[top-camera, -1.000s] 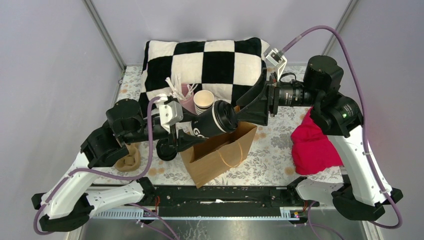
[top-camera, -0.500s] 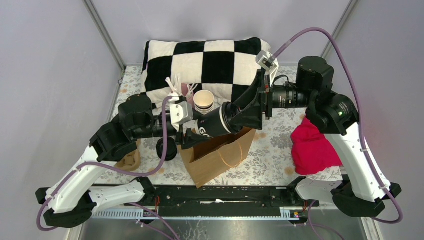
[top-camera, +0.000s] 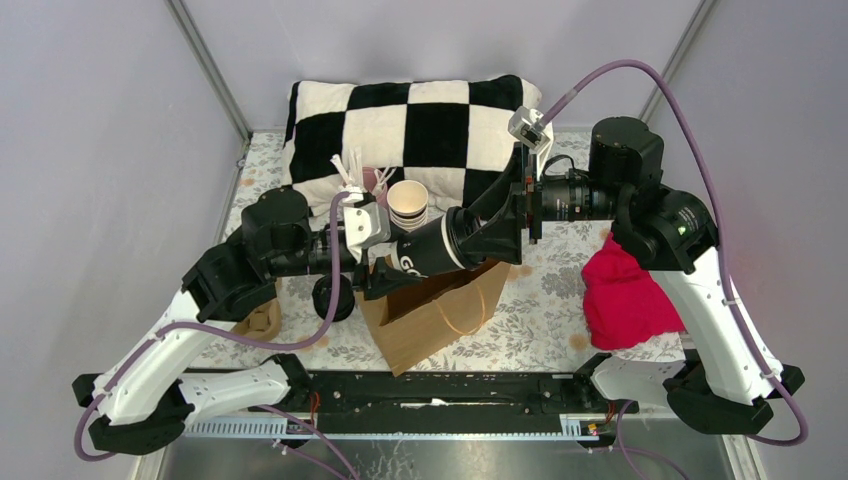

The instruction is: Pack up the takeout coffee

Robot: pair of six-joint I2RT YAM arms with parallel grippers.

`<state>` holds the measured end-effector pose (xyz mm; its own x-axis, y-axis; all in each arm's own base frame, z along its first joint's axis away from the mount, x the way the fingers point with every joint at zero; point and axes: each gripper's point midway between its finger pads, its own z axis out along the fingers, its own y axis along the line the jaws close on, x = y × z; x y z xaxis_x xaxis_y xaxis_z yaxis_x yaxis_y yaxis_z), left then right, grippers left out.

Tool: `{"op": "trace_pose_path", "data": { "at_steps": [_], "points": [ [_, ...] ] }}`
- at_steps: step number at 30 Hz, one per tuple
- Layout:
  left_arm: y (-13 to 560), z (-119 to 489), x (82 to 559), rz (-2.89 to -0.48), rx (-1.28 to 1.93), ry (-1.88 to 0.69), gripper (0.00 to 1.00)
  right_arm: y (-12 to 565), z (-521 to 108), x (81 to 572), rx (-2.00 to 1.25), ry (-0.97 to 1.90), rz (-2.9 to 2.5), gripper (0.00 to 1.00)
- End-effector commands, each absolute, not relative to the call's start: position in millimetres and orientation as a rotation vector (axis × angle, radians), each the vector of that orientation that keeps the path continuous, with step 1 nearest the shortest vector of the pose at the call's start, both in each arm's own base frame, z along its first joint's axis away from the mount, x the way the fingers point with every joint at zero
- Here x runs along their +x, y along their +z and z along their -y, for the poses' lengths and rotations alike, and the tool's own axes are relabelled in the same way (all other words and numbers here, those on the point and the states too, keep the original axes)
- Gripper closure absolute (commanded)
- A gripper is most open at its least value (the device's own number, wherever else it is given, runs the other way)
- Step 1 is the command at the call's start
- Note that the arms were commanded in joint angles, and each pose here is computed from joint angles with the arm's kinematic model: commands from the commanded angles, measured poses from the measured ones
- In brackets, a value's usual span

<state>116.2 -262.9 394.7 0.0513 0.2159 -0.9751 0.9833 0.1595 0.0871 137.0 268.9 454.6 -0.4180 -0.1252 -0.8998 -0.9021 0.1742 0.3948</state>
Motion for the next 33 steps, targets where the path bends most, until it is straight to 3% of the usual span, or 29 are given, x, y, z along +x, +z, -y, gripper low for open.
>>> {"op": "trace_pose_path", "data": {
  "at_steps": [1, 9, 14, 23, 33],
  "points": [
    [421, 264, 113, -1.301, 1.239, -0.944, 0.67, 469, -266, 126, -1.017, 1.322, -1.632, 0.01],
    [422, 262, 113, -1.301, 1.230, -0.943, 0.67, 465, -268, 124, -1.023, 1.336, -1.638, 0.04],
    [423, 262, 114, -1.300, 1.223, -0.940, 0.67, 465, -267, 125, -1.018, 1.334, -1.642, 0.12],
    [424, 261, 115, -1.302, 1.212, -0.933, 0.68, 460, -267, 125, -1.023, 1.328, -1.654, 0.01],
    [424, 263, 116, -1.305, 1.208, -0.935, 0.68, 456, -268, 124, -1.032, 1.344, -1.660, 0.00]
  ]
}}
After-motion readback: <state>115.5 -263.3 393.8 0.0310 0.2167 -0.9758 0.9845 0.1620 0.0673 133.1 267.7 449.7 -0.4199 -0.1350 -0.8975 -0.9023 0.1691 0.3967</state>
